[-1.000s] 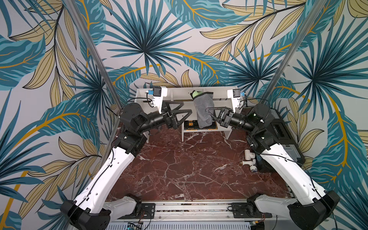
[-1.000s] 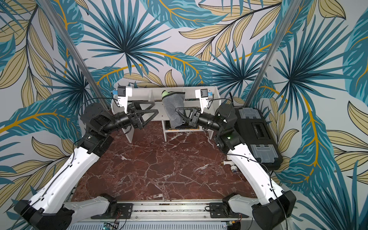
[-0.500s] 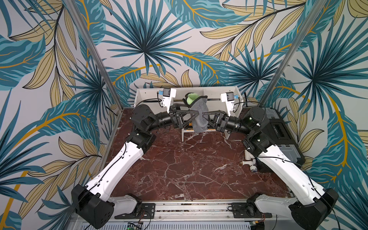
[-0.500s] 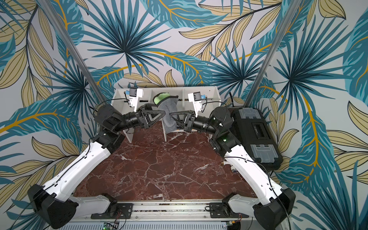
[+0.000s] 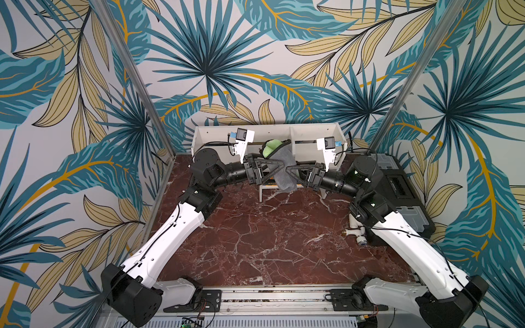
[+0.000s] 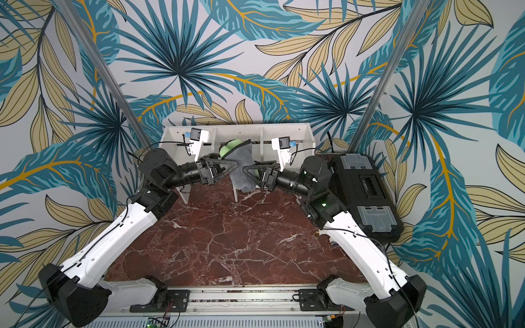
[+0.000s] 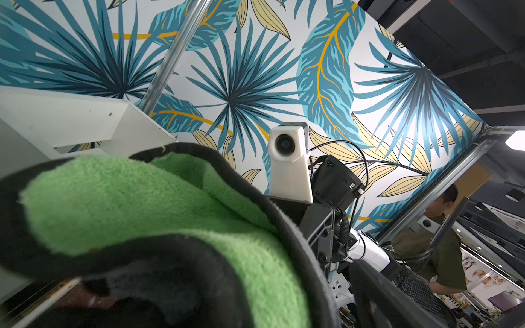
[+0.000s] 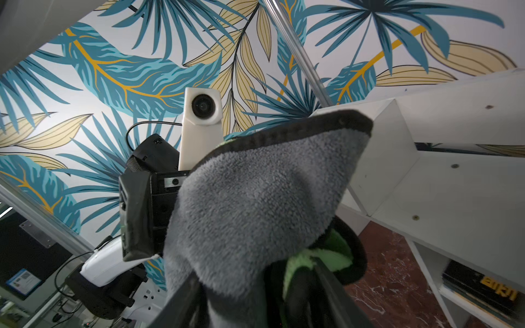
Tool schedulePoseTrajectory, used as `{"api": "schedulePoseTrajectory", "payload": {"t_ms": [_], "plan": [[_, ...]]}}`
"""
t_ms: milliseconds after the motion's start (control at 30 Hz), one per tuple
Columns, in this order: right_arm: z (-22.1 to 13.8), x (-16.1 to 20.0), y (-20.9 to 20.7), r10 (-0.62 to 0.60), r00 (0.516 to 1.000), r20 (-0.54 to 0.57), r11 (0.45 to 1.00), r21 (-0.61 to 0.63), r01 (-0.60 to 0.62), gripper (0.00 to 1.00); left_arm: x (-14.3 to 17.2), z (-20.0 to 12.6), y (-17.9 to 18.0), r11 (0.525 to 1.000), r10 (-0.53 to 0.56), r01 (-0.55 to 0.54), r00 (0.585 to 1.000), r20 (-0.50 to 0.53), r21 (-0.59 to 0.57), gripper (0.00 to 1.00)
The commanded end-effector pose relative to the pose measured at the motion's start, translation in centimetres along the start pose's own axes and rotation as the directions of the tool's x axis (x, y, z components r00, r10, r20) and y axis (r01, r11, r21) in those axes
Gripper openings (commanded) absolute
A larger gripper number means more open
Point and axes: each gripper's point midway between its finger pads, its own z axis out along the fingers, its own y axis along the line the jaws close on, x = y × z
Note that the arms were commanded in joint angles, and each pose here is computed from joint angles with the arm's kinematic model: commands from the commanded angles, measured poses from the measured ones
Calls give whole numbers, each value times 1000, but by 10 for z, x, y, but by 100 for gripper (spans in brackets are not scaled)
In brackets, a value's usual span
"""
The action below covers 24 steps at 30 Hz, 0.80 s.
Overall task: Wipe the bookshelf clean with a cloth
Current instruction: Adjust the cleaning item.
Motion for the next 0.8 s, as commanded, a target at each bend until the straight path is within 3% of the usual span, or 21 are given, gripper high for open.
{"api": "schedulePoseTrajectory", "payload": {"t_ms": [0,67,100,133,167,233,300,367,433,500,667,767], "plan": [[-13,-6,-12,-31,999,27,995,92,28,60,-3,-8,-23,999,20,-20,1000,0,25,100],[-12,-6,-9,-15,999,30,998,64,13,56,-2,-10,-26,998,40,-40,999,13,38,100],[-10,-4,-9,-1,1000,28,999,53,-1,55,-26,-13,-7,979,192,-180,971,141,-95,8],[-8,-3,-8,12,1000,25,999,34,-13,53,-33,-15,-4,969,229,-207,957,177,-131,0],[-6,-3,-6,18,1000,24,1000,10,-18,48,-34,-15,-2,970,226,-203,957,181,-135,0],[-1,-1,-2,46,999,15,998,-37,-45,24,-32,-13,-1,971,221,-202,961,166,-129,0],[1,-1,3,59,998,10,995,-85,-58,10,-28,-9,-4,974,218,-205,966,141,-98,0],[1,-4,9,68,997,22,990,-122,-65,2,-26,-8,-1,977,200,-188,971,131,-98,0],[-1,-8,17,68,997,40,985,-162,-61,0,-21,-6,6,979,187,-175,976,112,-106,40],[-2,-12,27,69,996,50,976,-212,-57,0,-17,-6,11,981,169,-157,980,104,-114,62],[2,-11,25,89,995,41,971,-224,-78,0,-15,-1,0,992,127,-127,986,108,-4,85],[4,-9,23,97,995,35,971,-221,-86,0,-14,1,-9,990,122,-128,988,97,52,80]]}}
